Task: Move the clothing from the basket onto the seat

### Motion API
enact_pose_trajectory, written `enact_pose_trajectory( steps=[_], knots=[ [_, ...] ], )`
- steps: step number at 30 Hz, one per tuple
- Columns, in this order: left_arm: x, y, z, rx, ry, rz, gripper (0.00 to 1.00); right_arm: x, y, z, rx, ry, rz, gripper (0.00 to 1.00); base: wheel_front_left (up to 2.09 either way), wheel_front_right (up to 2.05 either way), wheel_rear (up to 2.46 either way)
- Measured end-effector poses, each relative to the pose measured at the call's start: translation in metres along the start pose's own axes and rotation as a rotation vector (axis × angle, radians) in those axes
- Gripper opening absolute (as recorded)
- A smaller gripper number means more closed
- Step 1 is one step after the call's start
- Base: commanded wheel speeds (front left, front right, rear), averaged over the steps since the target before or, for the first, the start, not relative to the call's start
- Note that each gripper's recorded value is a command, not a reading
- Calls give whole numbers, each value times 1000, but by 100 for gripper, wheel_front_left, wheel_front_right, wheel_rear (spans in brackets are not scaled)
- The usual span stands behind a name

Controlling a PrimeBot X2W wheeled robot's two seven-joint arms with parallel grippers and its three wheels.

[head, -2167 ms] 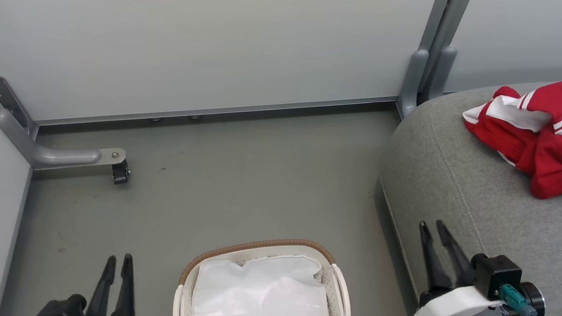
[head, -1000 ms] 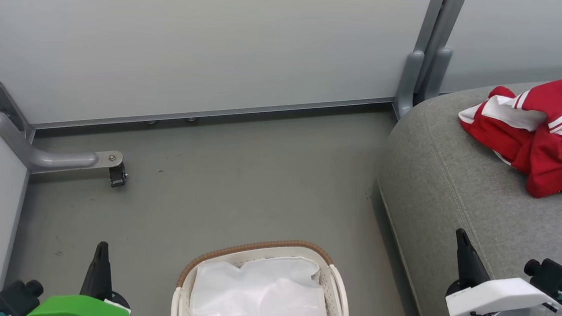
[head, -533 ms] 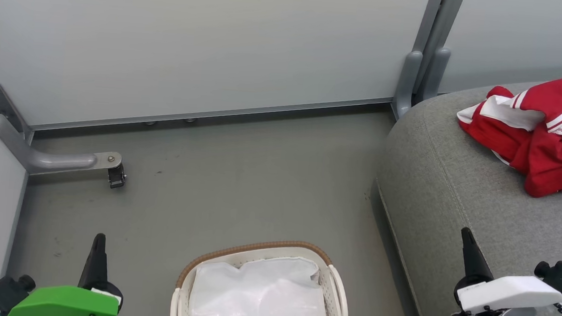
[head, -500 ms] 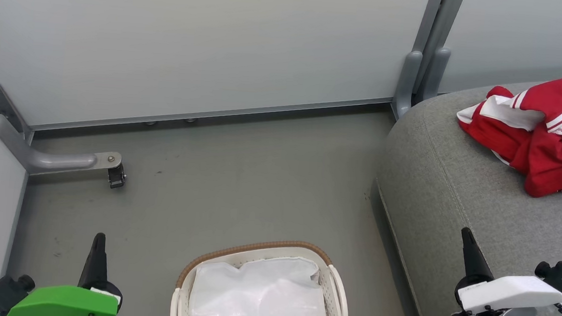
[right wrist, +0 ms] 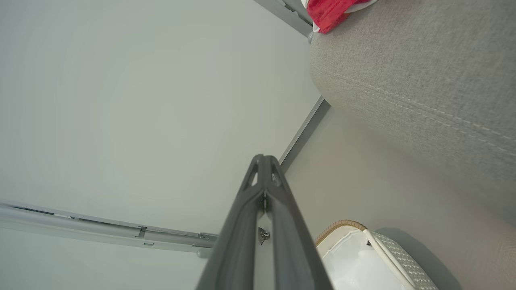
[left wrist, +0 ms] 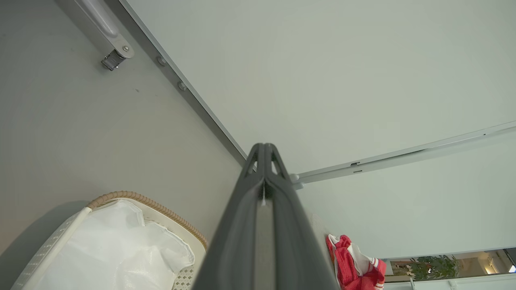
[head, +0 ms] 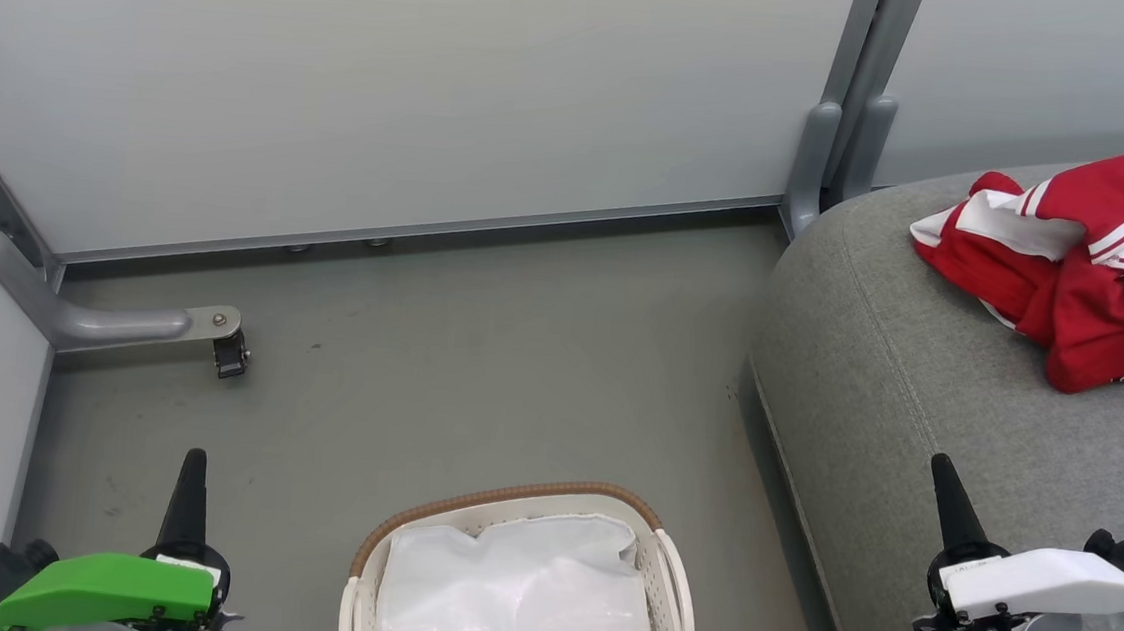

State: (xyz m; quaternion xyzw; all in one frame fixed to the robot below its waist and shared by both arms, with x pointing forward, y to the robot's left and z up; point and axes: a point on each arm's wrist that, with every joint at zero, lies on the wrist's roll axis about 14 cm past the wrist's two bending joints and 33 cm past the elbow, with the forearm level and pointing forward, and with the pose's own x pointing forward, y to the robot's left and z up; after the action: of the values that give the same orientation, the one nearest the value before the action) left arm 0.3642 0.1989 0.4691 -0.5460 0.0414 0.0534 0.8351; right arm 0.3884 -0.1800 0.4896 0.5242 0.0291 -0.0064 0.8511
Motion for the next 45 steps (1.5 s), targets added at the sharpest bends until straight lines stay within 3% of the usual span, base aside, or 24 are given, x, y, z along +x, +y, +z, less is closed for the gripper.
enact_pose_trajectory(
  steps=[45],
  knots=[
    [15, -26, 11, -334, 16, -91, 0, -2, 2, 18, 380, -22, 24, 0, 0, 0, 0]
  ],
)
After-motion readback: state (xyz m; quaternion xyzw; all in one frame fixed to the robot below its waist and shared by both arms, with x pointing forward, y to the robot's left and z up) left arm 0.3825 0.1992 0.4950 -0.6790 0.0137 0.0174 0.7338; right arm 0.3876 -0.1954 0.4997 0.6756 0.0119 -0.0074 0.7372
